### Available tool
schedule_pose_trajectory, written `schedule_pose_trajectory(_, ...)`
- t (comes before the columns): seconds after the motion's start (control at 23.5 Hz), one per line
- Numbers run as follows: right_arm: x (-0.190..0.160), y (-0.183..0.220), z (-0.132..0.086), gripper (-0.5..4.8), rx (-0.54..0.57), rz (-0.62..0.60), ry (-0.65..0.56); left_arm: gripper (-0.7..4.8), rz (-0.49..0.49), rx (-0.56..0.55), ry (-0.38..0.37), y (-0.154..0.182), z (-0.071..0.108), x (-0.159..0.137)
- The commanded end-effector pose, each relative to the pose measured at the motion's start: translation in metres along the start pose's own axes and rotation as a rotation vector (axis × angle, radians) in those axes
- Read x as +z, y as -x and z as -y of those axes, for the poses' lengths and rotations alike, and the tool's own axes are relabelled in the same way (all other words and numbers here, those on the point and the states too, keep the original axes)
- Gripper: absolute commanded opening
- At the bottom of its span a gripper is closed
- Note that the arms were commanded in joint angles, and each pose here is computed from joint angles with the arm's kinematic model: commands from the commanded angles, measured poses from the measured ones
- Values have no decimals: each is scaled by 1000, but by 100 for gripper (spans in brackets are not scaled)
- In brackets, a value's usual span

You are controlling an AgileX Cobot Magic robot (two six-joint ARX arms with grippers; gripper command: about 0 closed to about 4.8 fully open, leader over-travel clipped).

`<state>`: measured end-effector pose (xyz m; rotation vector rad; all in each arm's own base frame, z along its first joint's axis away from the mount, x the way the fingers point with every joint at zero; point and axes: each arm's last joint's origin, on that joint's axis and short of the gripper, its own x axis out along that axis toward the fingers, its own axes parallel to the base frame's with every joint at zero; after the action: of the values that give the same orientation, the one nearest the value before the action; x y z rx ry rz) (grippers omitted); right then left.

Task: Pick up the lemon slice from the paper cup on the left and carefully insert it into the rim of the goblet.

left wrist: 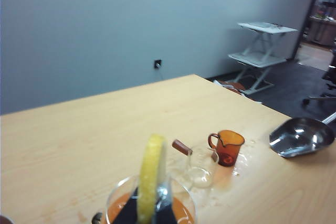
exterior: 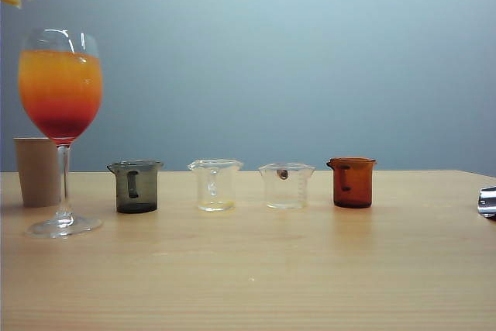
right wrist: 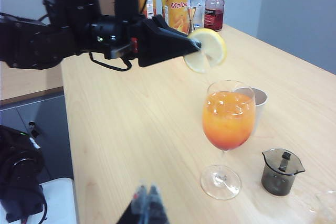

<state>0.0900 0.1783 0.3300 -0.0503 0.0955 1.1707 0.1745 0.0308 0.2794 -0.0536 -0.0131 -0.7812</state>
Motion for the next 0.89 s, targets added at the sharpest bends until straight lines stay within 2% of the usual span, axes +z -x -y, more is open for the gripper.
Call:
schedule_pose_trajectory(0.04, 3, 1, -1, -5, 22, 25, 4, -6, 2, -47, -38, -3, -5, 4)
schedule_pose_trajectory(0.17, 3, 1, -1, -5, 31, 20, 4, -6, -6, -78, -28, -8, -14, 10)
schedule_pose_trajectory(0.38, 2, 1, -1, -5, 31, 11, 3, -6, -38, -193, 25, -14, -48, 18)
schedule_pose_trajectory(0.47, 2, 1, -1, -5, 31, 11, 3, -6, -38, -194, 24, -16, -60, 20)
schedule_pose_trajectory(0.59, 2, 1, -1, -5, 30, 11, 3, -6, -42, -249, 24, -20, -68, 21)
schedule_pose_trajectory(0.81, 1, 1, -1, -5, 30, 4, 2, -6, -38, -325, -30, -22, -72, 17)
schedule_pose_trajectory(0.89, 0, 1, -1, -5, 30, -8, 1, -6, -40, -338, -25, -23, -74, 14)
